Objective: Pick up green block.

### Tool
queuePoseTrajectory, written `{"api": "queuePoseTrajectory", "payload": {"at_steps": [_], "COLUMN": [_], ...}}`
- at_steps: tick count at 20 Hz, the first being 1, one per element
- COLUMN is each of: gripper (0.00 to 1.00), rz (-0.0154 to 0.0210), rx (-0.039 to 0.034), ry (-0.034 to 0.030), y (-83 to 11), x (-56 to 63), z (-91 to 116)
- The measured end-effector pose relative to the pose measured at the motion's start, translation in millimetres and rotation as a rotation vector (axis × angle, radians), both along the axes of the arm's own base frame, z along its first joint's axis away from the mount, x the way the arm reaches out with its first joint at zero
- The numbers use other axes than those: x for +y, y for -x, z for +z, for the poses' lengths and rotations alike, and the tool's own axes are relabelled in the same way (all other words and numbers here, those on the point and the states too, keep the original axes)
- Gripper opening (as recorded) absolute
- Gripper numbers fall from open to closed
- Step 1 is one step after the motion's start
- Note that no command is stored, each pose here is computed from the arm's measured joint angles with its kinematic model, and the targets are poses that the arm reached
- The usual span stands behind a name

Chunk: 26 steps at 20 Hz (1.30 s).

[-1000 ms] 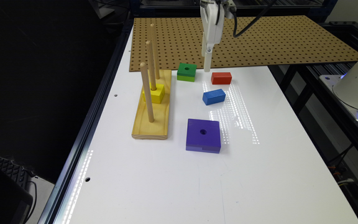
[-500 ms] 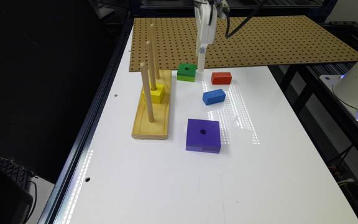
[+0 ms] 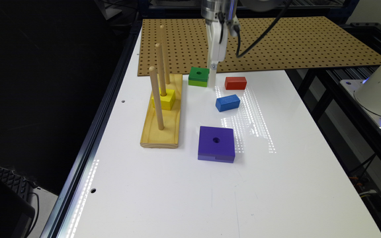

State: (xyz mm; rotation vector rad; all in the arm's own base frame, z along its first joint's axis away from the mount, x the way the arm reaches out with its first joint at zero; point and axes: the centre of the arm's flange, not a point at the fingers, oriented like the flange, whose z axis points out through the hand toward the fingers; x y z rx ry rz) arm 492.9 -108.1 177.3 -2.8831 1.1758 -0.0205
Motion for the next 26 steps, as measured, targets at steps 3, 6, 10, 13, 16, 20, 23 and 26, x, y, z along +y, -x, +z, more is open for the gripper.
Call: {"api": "queuePoseTrajectory", "payload": {"at_steps": [3,6,10,13,16,20,23,26], "gripper": [1.0,1.0,1.0,1.0,1.0,1.0,1.0,1.0], "rz": [0.0039,0.0077,0.0091,0.0097,0.0113,0.01,0.009,0.0085], "rx": [-0.0017,-0.0044,-0.0049,-0.0066,-0.0144,-0.0248,-0.028,-0.0277], "ry": [-0.0013,-0.0029,-0.0033,-0.0032,-0.0024,-0.0016,-0.0024,-0.0035], "y": [-1.0,-2.6,-2.9,-3.4,-7.3,-15.0,-21.0,-23.8], "x": [2.2,5.2,6.0,6.2,6.6,4.8,3.3,2.7], "z": [0.4,1.2,1.3,1.7,4.1,5.1,2.7,0.3]}}
